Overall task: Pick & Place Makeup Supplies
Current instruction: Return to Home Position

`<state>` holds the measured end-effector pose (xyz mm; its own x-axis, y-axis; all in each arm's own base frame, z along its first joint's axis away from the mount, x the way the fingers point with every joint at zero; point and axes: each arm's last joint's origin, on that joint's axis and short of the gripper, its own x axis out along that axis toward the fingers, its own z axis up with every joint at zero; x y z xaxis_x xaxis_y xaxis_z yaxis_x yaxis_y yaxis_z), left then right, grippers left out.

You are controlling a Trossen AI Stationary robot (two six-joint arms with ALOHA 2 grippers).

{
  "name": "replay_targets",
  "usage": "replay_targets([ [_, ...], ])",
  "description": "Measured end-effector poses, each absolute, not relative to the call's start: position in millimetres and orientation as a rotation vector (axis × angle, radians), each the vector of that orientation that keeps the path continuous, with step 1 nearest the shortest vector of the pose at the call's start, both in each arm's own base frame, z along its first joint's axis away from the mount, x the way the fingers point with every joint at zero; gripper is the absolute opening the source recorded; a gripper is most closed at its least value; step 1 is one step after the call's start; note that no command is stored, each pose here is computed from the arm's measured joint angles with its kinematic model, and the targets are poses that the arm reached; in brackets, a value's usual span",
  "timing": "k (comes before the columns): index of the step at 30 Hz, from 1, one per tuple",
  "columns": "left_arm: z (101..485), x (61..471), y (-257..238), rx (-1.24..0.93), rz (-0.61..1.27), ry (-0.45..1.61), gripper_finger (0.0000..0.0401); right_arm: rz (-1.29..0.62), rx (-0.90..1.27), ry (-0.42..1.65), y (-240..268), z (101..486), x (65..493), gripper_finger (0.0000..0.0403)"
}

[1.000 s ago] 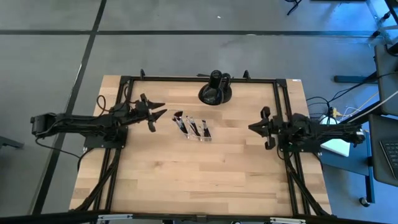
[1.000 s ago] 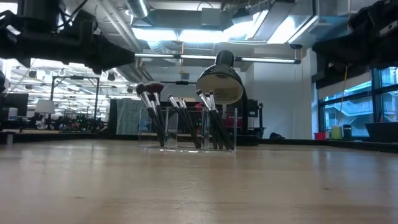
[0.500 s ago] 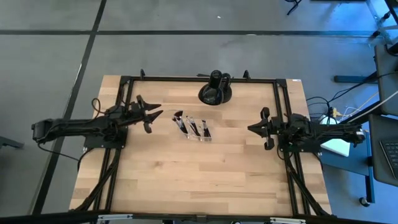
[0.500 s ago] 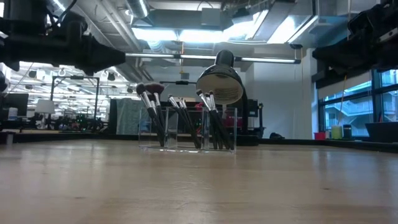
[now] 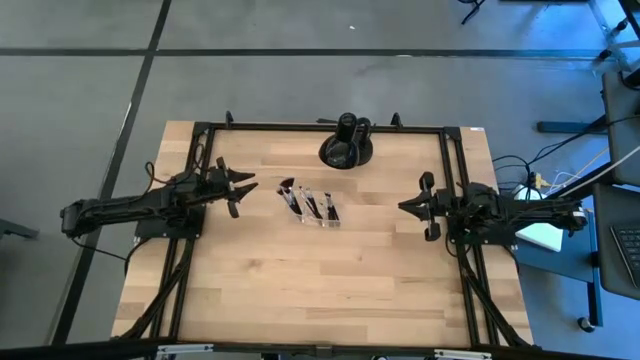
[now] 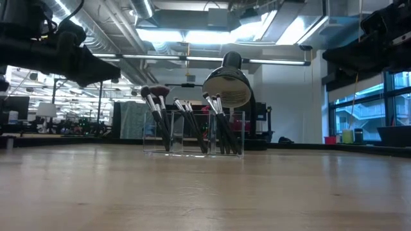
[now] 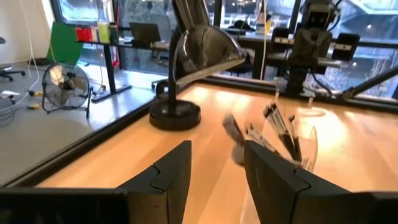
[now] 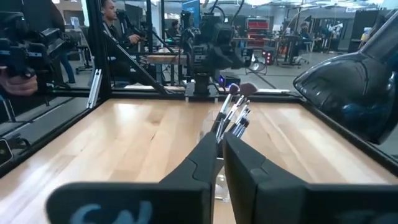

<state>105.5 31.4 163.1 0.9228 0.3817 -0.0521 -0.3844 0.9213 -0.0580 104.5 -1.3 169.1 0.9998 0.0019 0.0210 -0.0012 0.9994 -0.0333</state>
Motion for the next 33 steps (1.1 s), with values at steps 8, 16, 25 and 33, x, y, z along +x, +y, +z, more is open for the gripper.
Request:
replay_targets([
  [8, 159, 100, 29, -0.077, 0.367, 0.073, 0.0143, 0.002, -0.094, -0.013, -1, 168, 104, 0.0029],
  [16, 158, 101, 29, -0.056, 0.358, 0.09, 0.0143, 0.005, -0.065, 0.089, -1, 159, 104, 0.0029],
  [25, 158, 101, 29, -0.056, 0.36, 0.09, 0.0143, 0.003, -0.029, 0.092, -1, 158, 104, 0.0029],
  [33, 158, 101, 29, -0.075, 0.361, 0.087, 0.0143, -0.04, -0.063, 0.079, -3, 160, 105, 0.0029],
])
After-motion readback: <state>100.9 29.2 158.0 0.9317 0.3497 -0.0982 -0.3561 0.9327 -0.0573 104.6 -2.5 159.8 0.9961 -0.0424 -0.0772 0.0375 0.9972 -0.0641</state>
